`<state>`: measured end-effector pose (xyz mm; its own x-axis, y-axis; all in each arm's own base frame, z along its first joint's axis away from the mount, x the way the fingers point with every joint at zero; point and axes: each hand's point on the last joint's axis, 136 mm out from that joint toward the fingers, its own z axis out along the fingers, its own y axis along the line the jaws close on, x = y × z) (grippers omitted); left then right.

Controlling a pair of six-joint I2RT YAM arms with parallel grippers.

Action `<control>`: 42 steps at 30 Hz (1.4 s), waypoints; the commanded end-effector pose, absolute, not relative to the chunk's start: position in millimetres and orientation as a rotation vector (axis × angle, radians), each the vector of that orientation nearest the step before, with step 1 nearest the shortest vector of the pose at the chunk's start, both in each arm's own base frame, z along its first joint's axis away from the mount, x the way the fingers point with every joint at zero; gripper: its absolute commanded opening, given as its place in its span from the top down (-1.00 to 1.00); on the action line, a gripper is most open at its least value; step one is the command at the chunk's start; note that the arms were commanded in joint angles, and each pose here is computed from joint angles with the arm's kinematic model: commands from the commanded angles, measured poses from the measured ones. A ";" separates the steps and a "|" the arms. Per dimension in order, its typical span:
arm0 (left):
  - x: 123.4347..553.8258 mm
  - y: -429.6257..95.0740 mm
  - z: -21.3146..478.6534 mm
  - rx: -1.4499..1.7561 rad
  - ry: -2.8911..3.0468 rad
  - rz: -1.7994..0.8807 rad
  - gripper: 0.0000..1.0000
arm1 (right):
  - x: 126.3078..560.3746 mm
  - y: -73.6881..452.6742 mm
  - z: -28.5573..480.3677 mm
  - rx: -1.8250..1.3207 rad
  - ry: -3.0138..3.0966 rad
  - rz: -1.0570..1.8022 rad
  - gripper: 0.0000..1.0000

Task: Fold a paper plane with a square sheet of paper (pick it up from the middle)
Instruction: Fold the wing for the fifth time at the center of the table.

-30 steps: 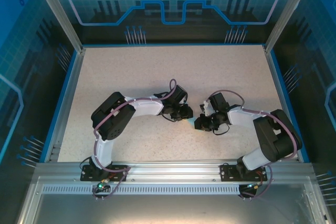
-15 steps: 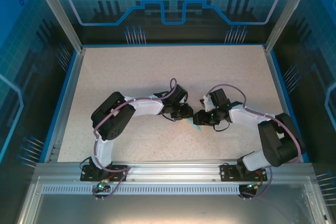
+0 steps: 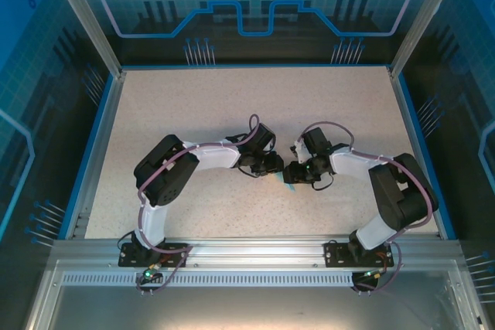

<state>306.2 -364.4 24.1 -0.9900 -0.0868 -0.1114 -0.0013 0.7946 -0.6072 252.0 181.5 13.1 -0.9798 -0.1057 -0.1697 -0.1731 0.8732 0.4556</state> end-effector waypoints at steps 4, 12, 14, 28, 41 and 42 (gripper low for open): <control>307.3 -367.8 26.1 -0.052 2.860 -0.976 0.46 | 246.5 180.7 -9.0 -0.204 2.965 0.636 0.41; 314.6 -368.2 43.3 -0.041 2.817 -1.017 0.38 | 239.8 186.8 -8.2 -0.175 2.961 0.726 0.66; 315.7 -368.9 48.9 -0.034 2.802 -1.037 0.37 | 238.5 187.5 -8.4 -0.166 2.961 0.738 0.69; 321.5 -364.7 40.5 -0.041 2.806 -1.017 0.40 | 248.8 191.1 26.1 -0.135 2.855 0.837 0.61; 323.9 -366.5 40.6 -0.033 2.811 -1.014 0.41 | 263.1 195.9 37.4 -0.181 2.790 0.865 0.08; 324.5 -366.4 40.4 -0.034 2.811 -1.015 0.41 | 264.5 195.5 35.5 -0.183 2.793 0.851 0.07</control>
<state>320.6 -362.9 38.7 -0.9861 -0.1012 -0.1317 0.0050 0.7745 -0.6326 257.1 192.5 34.9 -0.9741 -0.0390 -0.2228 -0.1563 0.8283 0.5381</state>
